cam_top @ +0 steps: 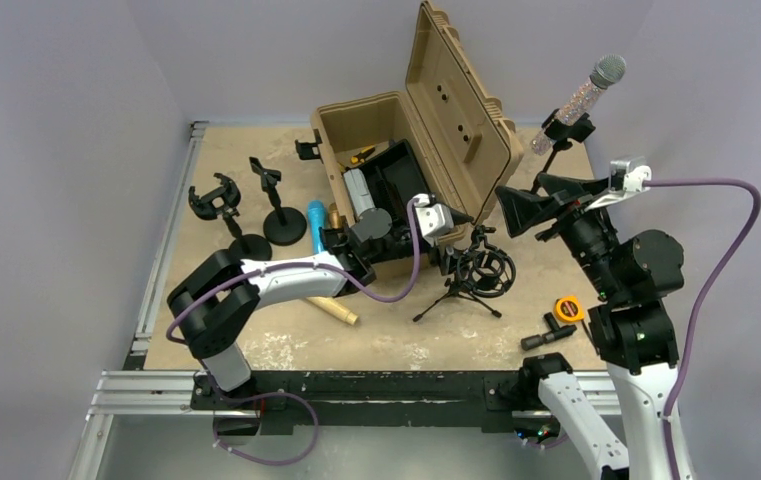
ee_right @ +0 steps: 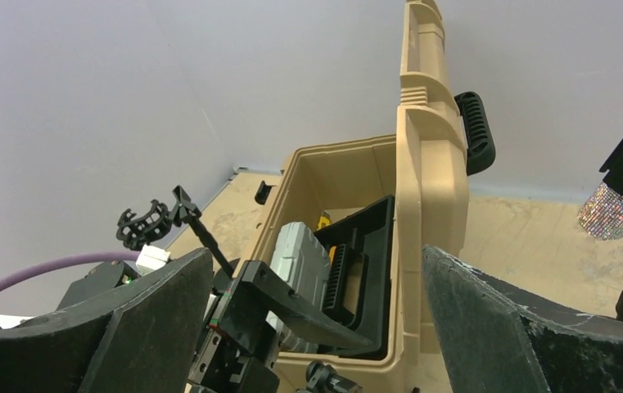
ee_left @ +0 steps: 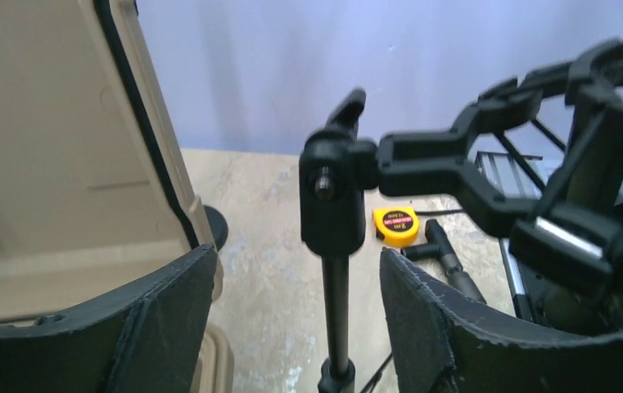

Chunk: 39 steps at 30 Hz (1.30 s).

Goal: Remove the microphone from the stand

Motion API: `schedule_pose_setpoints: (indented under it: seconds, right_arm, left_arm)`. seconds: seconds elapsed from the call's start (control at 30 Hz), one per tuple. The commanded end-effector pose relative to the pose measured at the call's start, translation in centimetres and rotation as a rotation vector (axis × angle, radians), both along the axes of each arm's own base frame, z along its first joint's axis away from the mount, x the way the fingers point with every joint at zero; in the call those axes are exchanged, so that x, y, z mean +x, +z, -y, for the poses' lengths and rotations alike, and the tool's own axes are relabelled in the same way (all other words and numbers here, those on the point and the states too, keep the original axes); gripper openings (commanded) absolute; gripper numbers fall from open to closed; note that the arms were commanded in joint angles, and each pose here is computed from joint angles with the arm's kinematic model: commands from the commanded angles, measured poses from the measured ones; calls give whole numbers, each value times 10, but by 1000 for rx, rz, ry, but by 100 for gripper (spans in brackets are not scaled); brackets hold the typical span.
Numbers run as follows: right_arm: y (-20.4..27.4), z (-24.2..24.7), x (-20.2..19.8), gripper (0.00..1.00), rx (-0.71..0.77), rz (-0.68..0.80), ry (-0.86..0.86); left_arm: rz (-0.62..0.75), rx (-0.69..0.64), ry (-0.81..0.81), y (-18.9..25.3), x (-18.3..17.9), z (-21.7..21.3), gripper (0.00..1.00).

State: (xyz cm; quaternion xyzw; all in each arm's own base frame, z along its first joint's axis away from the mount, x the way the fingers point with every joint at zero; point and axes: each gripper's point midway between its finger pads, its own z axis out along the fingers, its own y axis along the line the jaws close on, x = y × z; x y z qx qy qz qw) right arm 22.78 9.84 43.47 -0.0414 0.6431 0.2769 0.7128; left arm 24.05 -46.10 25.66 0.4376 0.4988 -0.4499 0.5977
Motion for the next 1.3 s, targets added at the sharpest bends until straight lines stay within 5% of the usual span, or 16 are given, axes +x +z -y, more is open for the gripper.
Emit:
schedule_pose_setpoints:
  seconds: [0.0, 0.2, 0.33, 0.37, 0.93, 1.1, 1.27]
  right_arm:
    - [9, 4, 7, 96, -11, 45, -30]
    - [12, 5, 6, 96, -10, 54, -35]
    - [9, 6, 9, 96, -11, 51, -43]
    - [8, 6, 11, 96, -11, 49, -43]
    - [-3, -9, 41, 95, -33, 35, 16]
    - [0, -13, 45, 94, -33, 42, 38]
    - [-4, -26, 47, 94, -56, 49, 114]
  left_arm:
    - [64, -116, -93, 43, -10, 17, 67]
    - [39, -69, -72, 33, -8, 23, 44]
    - [81, -17, 39, 33, -6, 14, 2]
    - [80, -13, 68, 33, -7, 11, 0]
    - [-239, 46, 919, 17, 4, -105, 0]
    - [-350, 11, 761, 3, -16, -83, 0]
    - [-439, -11, 868, -2, -11, -97, 0]
